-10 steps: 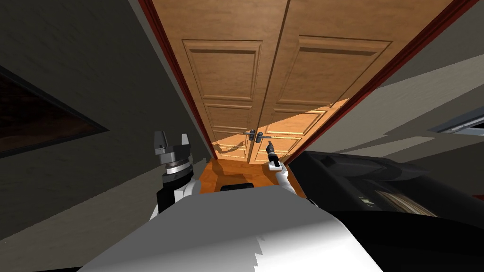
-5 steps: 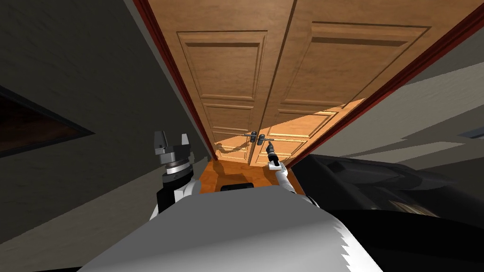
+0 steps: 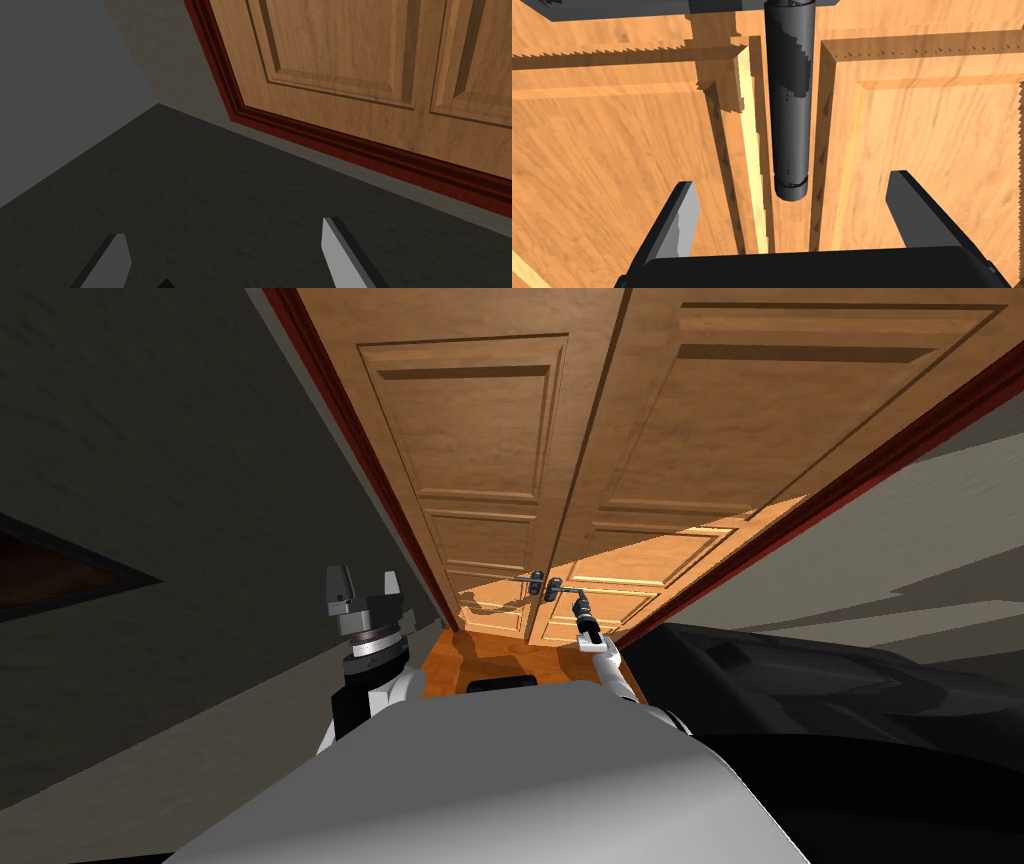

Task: Pull the door open

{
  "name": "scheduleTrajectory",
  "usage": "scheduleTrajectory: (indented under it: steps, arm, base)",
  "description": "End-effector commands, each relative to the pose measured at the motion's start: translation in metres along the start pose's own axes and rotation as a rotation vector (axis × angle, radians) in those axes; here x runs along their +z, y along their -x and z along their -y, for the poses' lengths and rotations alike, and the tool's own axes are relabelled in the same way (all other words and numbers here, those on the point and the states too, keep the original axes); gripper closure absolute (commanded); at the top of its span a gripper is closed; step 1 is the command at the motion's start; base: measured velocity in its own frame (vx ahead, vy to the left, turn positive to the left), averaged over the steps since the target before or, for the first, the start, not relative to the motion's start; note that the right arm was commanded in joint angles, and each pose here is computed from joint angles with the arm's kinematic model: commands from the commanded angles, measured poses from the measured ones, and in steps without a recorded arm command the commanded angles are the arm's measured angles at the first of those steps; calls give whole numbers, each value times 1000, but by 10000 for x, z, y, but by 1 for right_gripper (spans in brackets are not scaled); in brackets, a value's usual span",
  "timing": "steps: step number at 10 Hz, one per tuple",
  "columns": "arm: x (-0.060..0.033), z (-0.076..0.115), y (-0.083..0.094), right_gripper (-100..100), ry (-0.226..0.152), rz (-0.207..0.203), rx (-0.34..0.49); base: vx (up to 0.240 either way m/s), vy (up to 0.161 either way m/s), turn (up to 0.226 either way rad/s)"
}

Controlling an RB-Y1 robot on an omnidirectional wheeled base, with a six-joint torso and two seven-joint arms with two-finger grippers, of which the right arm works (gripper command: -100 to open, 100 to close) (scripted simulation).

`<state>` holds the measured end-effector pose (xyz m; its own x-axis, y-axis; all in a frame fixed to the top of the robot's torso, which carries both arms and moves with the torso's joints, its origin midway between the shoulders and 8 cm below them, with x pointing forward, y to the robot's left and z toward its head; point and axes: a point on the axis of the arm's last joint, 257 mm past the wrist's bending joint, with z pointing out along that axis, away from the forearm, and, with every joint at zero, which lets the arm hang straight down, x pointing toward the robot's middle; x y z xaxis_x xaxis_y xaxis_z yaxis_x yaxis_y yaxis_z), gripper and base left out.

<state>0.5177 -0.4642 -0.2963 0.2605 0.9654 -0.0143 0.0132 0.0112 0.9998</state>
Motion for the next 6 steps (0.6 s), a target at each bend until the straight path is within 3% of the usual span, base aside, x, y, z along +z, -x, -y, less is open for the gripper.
scheduleTrajectory:
  steps: [1, 3, 4, 6]
  arm:
    - [8, 2, 76, -100, 2, 9, 3]
    - [2, -10, 58, -100, 4, 6, 4]
    - [2, -10, 58, 100, 4, 6, 4]
    - [2, -10, 58, 100, 4, 6, 4]
  base:
    - [157, -25, 116]
    - [155, 9, 81]
    - [-17, -2, -23]
    - [-29, -4, 5]
